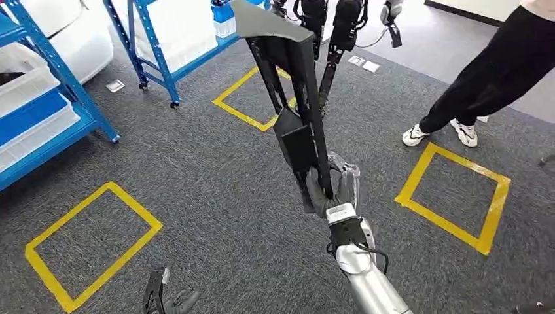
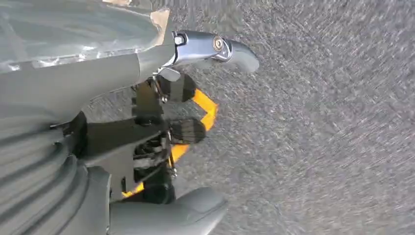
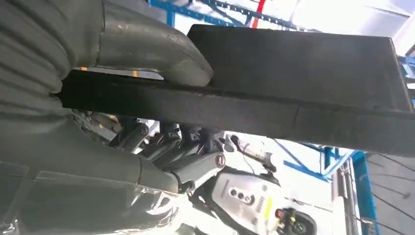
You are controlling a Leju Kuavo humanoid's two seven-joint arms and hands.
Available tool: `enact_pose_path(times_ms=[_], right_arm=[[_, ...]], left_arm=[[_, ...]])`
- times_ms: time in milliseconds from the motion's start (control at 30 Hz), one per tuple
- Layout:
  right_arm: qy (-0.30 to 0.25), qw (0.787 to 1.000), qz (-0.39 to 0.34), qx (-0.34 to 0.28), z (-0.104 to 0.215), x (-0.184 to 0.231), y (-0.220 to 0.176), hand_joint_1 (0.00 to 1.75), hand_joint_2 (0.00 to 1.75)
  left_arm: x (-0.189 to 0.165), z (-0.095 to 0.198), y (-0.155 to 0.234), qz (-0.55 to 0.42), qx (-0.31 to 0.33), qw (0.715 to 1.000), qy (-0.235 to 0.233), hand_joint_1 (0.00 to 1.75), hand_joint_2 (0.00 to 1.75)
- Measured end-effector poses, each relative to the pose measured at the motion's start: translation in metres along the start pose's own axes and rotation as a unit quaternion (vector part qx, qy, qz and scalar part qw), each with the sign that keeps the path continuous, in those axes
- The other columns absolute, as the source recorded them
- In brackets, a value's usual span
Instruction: Take the parts from the cabinet and place them on the table.
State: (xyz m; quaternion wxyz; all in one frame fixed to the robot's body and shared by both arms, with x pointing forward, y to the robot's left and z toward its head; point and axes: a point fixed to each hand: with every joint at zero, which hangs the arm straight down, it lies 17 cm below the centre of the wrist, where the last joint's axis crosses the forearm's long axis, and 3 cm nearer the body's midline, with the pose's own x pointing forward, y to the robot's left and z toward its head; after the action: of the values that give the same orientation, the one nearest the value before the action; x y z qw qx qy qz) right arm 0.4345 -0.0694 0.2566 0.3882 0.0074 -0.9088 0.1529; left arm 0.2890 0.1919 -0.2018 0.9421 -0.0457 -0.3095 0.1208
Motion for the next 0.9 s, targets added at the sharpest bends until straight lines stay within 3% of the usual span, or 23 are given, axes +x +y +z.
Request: enact_pose_path(times_ms=[600, 900], right_arm=[[-0.002, 1.000, 0.003, -0.004, 0.004, 0.003, -0.011, 1.75, 1.75], [0.004, 1.000, 0.025, 0.005, 0.007, 0.000, -0.012, 1.75, 1.75]], left_arm=[[0.013, -0.001, -0.002, -0.024, 0.005, 0.999, -0.030, 0.00, 1.75], [0.000, 0.001, 0.004, -0.039, 0.012, 0.999, -0.021, 0.00, 1.75]])
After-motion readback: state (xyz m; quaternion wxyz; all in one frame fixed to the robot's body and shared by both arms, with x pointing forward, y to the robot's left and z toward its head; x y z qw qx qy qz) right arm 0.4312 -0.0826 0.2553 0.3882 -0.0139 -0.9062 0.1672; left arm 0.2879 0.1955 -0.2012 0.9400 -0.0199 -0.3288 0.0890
